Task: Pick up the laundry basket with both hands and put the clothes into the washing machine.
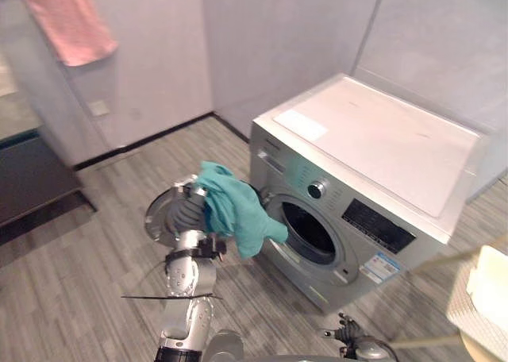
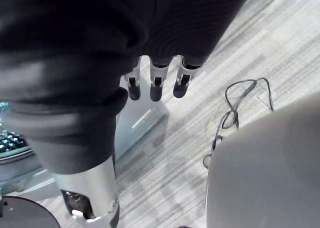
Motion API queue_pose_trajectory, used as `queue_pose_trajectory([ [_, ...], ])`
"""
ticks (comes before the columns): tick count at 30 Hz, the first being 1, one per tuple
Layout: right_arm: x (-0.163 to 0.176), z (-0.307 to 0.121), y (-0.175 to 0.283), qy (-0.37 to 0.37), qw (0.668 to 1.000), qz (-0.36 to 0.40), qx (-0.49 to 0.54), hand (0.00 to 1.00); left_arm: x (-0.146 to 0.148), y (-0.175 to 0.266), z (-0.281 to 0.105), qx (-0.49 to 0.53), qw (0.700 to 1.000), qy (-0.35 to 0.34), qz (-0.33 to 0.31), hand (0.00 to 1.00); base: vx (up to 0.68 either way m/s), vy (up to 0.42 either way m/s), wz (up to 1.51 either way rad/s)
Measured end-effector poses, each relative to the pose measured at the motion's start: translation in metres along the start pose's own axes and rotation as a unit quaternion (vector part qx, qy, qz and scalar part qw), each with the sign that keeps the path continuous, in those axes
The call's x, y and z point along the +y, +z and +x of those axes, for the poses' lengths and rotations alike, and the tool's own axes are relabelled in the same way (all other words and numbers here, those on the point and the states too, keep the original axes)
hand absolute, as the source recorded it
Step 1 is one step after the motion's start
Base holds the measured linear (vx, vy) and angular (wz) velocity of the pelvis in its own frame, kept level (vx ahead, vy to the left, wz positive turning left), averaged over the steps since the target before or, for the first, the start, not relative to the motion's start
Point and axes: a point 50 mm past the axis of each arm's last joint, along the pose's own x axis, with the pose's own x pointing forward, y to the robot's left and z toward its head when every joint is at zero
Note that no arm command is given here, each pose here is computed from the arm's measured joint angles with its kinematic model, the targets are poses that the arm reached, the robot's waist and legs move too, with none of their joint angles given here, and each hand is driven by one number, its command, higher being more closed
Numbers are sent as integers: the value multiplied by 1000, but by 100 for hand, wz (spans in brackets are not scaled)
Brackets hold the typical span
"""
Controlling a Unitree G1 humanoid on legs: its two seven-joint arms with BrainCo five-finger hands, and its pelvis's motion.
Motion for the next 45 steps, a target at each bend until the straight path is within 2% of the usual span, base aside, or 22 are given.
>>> queue_pose_trajectory([
  [3,44,-2,12,57,998,-7,-25,0,4,-6,-9,22,999,4,-49,100,43,187,-170],
  [5,53,-3,8,75,997,-26,-15,0,2,-11,-14,37,997,-1,-65,100,42,78,-120],
  [8,53,-1,16,75,996,-33,-25,0,-3,-10,-10,34,996,-15,-78,100,5,-48,-71],
  [11,44,4,29,71,994,-79,-39,0,-13,-4,5,12,996,-36,-81,100,-25,-170,-28],
  [13,37,9,55,62,989,-114,-72,0,-13,9,21,-25,996,-26,-80,100,-11,-159,-40],
  [17,34,11,77,49,984,-138,-101,0,-12,30,39,-85,994,1,-69,100,-9,-150,-12],
  [20,29,11,91,34,981,-147,-119,0,-27,45,53,-129,989,-3,-70,100,-5,-109,0],
  [25,53,7,128,50,968,-170,-180,0,-41,68,69,-191,979,-1,-76,100,-36,-94,-11],
  [27,67,2,151,58,962,-159,-213,0,-43,71,77,-203,976,12,-79,100,-53,-61,16],
  [31,68,-4,178,42,957,-128,-255,0,-38,58,90,-176,981,50,-72,100,-41,8,14],
  [35,91,-28,218,85,936,-44,-340,0,-40,54,89,-169,979,58,-100,100,-167,35,-47],
  [37,107,-52,232,134,909,33,-394,0,-38,48,84,-156,978,71,-119,100,-162,53,-56],
  [38,108,-56,234,140,904,44,-401,0,-37,47,84,-153,978,71,-120,100,-218,23,-25],
  [40,115,-79,240,179,874,91,-442,0,-32,46,80,-143,982,62,-107,100,-166,-14,-1],
  [45,110,-107,249,222,827,123,-501,0,-13,44,62,-133,987,59,-72,100,-93,-19,2],
])
